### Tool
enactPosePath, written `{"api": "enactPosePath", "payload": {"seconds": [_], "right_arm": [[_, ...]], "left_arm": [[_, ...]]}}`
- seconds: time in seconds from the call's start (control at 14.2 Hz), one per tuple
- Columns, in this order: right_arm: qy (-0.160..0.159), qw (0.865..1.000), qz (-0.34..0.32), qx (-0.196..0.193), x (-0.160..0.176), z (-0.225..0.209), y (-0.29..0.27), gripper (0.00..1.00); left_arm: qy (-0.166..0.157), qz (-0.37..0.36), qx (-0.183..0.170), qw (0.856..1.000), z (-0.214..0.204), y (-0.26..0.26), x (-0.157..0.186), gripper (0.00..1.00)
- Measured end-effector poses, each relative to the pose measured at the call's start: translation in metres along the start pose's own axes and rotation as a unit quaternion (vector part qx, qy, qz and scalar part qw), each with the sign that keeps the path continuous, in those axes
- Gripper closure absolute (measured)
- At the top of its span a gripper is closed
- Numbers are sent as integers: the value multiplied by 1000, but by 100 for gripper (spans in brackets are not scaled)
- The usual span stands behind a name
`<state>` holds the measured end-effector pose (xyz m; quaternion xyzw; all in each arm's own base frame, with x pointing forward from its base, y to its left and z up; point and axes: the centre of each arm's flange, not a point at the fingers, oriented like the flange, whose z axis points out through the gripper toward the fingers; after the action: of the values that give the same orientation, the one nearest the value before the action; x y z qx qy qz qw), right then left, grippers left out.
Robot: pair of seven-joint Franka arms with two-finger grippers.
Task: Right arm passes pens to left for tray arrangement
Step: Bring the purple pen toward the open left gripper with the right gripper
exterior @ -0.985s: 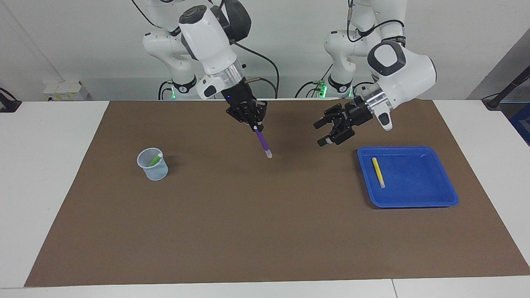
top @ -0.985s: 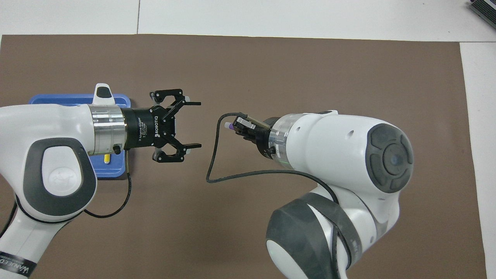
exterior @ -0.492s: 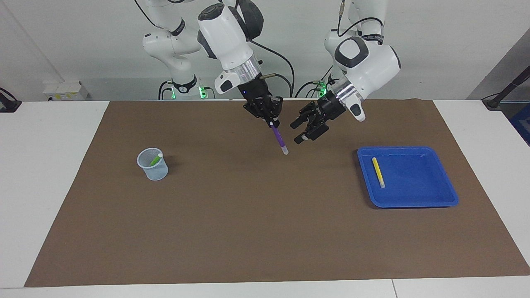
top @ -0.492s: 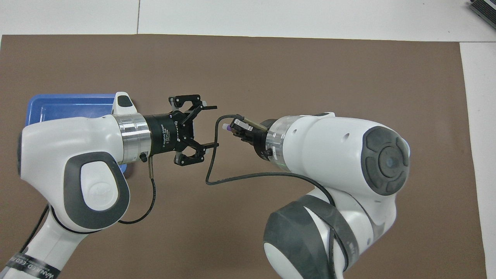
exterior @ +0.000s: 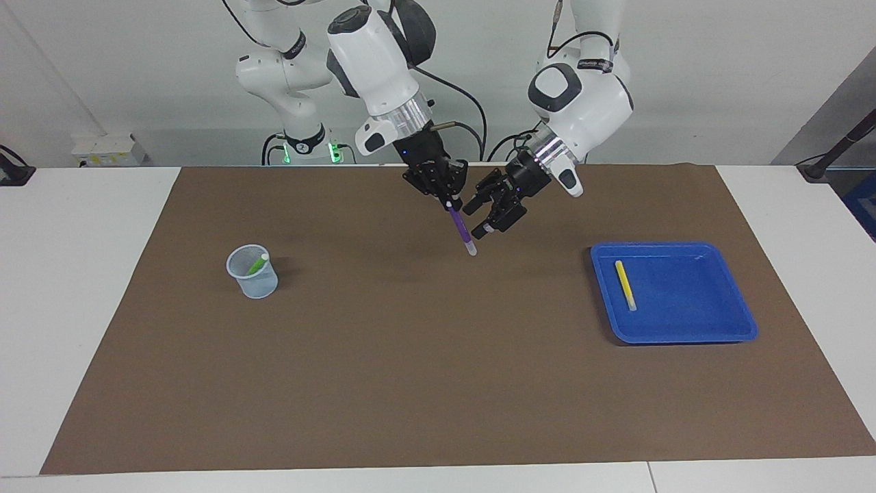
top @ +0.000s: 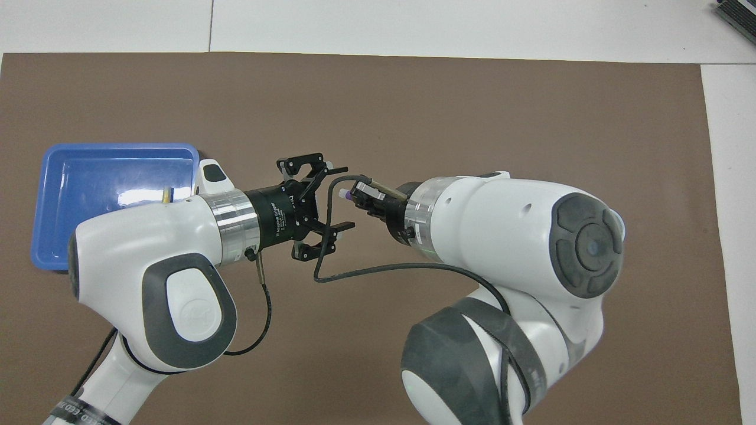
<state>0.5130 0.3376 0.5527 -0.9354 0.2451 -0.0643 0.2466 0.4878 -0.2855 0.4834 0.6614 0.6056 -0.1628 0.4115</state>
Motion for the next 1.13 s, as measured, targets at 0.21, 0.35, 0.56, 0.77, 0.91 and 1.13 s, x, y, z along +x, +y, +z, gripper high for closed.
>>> {"api": "enactPosePath", "payload": {"seconds": [0.21,0.35,0.56,0.77,0.91,1.13], "right_arm": [[0,1000,0,0,0,0,0,82],[0,1000,0,0,0,0,0,82],[0,1000,0,0,0,0,0,82],[0,1000,0,0,0,0,0,82],[0,1000,0,0,0,0,0,82],[-1,1000,1,-1,0,1,1,82]], "left_arm": [[1,-6,-14,1000,9,-12,-8,10],[1,-9,-17,1000,9,-12,-9,11],[2,-12,-18,1000,9,-12,-8,26],[2,-14,-19,1000,9,-12,-8,66],[2,-18,-19,1000,9,-12,-7,70],[2,-19,-20,1000,9,-12,-7,83]]}}
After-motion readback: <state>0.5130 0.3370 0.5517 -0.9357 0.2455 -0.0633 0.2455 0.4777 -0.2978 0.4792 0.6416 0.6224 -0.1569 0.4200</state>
